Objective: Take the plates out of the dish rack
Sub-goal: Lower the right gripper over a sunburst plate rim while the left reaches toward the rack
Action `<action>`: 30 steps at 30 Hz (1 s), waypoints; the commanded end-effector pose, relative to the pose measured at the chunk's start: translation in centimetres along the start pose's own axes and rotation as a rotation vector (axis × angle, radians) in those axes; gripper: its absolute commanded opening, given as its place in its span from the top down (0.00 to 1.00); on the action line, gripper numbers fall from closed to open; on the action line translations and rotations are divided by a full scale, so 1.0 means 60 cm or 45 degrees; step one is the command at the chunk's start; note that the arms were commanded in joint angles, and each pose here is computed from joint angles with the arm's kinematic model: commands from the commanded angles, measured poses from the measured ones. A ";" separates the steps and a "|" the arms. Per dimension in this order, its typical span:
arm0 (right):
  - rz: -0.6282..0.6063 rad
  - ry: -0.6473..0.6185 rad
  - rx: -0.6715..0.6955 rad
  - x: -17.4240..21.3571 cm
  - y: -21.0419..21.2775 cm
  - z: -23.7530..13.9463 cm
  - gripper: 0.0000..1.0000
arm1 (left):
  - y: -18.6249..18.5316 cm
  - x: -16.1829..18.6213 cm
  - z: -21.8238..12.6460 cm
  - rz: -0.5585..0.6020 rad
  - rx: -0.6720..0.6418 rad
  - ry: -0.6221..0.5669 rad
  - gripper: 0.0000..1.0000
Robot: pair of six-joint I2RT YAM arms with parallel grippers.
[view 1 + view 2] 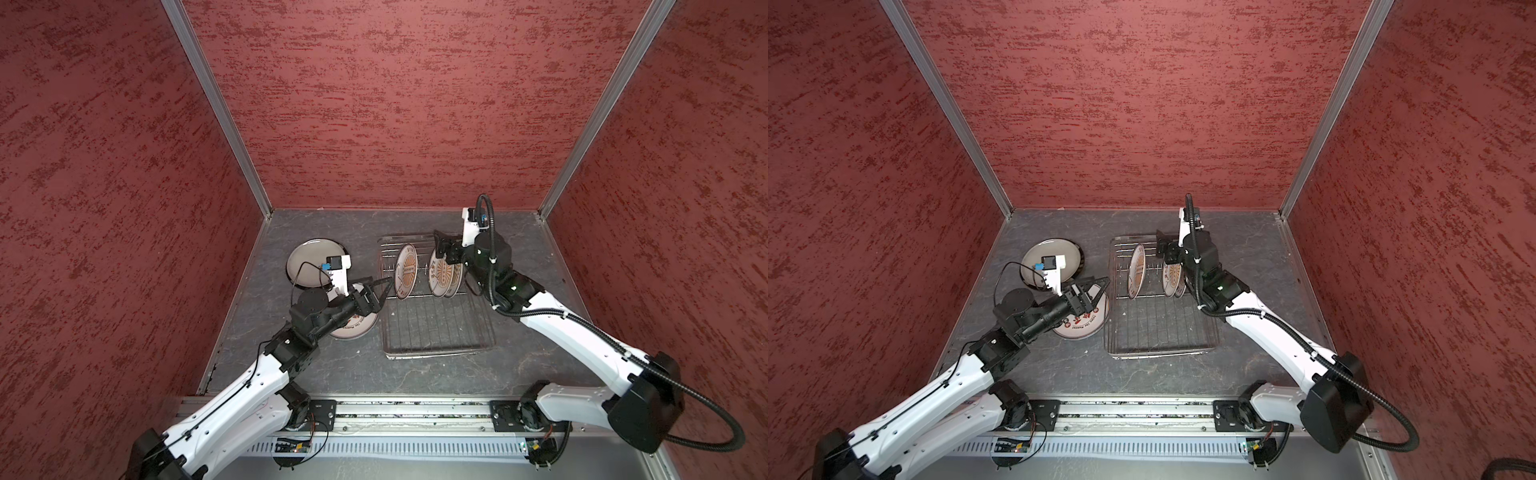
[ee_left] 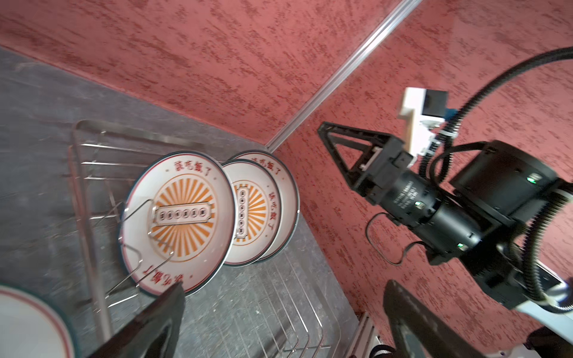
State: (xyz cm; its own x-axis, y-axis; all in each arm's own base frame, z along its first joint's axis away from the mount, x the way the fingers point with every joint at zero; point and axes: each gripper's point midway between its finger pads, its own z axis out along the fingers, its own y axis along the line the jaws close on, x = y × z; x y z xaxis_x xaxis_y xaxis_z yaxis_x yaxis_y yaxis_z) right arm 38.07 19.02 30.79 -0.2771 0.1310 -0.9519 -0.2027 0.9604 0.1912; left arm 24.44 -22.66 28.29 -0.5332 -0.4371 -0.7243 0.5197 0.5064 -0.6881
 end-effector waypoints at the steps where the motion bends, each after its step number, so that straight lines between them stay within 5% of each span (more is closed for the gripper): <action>1: 0.025 0.035 0.180 0.003 -0.049 -0.001 0.08 | -0.062 -0.009 0.017 0.136 0.204 -0.026 0.01; 6: 0.033 0.072 0.324 0.027 -0.097 -0.001 0.23 | -0.090 0.026 0.038 0.190 0.300 0.018 0.00; 12: 0.033 0.158 0.292 0.062 -0.099 0.013 0.38 | -0.060 0.063 0.050 0.176 0.151 -0.006 0.00; 30: -0.019 0.275 0.363 0.106 -0.105 0.064 0.67 | -0.036 0.085 0.056 0.135 0.116 -0.040 0.00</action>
State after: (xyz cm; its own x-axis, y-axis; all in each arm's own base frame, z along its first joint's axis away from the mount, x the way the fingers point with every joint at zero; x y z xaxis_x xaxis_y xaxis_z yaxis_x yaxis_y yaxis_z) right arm 40.54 15.06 21.41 -0.4932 0.0728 -0.8668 0.0250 0.9973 0.0695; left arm 22.63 -28.77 25.85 -0.4697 -0.3851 -0.7944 0.6360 0.4764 -0.6071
